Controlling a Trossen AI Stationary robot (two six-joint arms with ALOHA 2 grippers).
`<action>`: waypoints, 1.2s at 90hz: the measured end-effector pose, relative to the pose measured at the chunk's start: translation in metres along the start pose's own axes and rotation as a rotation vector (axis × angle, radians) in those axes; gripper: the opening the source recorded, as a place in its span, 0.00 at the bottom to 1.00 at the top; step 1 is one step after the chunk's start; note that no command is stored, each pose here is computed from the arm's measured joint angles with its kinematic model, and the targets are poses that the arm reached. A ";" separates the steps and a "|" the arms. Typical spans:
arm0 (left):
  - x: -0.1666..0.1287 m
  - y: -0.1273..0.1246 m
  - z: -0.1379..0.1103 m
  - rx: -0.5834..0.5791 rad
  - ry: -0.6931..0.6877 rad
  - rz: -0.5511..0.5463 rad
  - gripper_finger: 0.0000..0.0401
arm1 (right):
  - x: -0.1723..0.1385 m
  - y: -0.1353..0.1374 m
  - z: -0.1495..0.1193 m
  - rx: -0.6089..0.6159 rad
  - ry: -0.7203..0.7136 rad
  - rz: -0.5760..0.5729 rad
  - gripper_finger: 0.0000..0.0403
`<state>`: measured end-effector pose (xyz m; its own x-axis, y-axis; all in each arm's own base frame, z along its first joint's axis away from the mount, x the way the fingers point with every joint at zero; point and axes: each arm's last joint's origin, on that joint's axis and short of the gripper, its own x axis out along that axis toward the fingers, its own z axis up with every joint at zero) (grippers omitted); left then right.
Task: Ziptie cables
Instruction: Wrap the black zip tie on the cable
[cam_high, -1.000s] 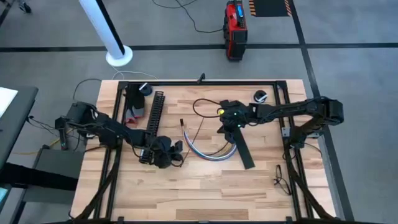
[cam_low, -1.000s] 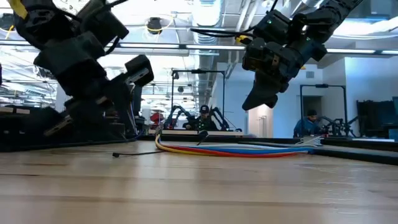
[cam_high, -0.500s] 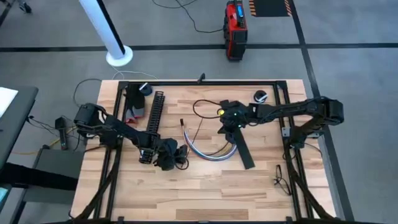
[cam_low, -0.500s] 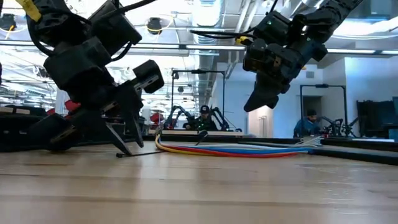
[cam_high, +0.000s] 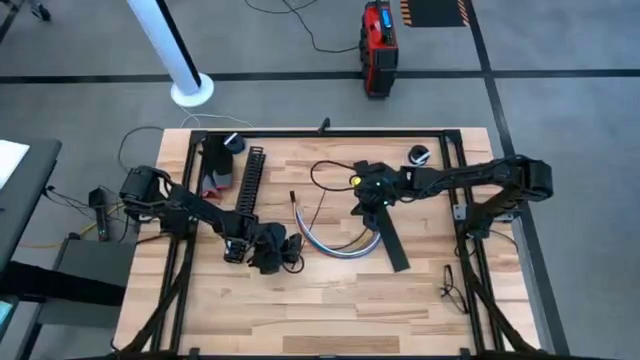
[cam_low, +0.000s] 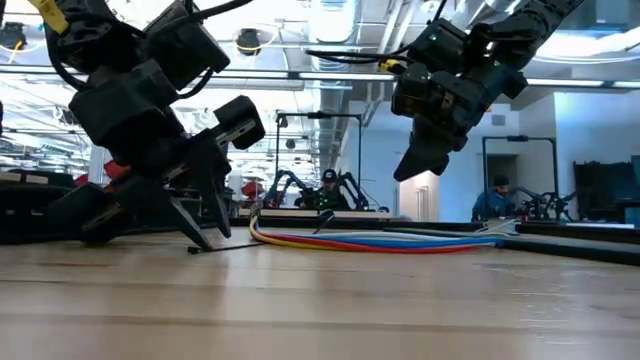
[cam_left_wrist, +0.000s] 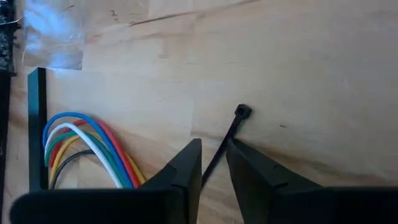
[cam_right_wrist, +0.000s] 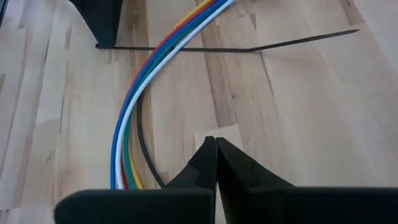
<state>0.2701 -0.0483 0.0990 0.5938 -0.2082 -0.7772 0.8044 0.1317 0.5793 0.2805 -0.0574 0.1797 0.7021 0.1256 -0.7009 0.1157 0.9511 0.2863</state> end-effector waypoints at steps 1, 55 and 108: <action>0.000 0.000 0.000 0.000 -0.001 -0.002 0.18 | 0.000 0.000 0.000 0.000 0.000 0.000 0.00; 0.001 0.002 0.001 -0.146 0.010 0.031 0.00 | 0.000 0.000 0.001 -0.027 -0.010 0.001 0.00; -0.002 0.013 0.017 -0.048 0.074 0.080 0.14 | 0.004 0.015 -0.002 -0.061 0.013 0.036 0.00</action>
<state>0.2792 -0.0622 0.1122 0.6545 -0.1235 -0.7459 0.7532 0.1917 0.6292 0.2833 -0.0422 0.1797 0.6955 0.1636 -0.6997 0.0474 0.9612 0.2718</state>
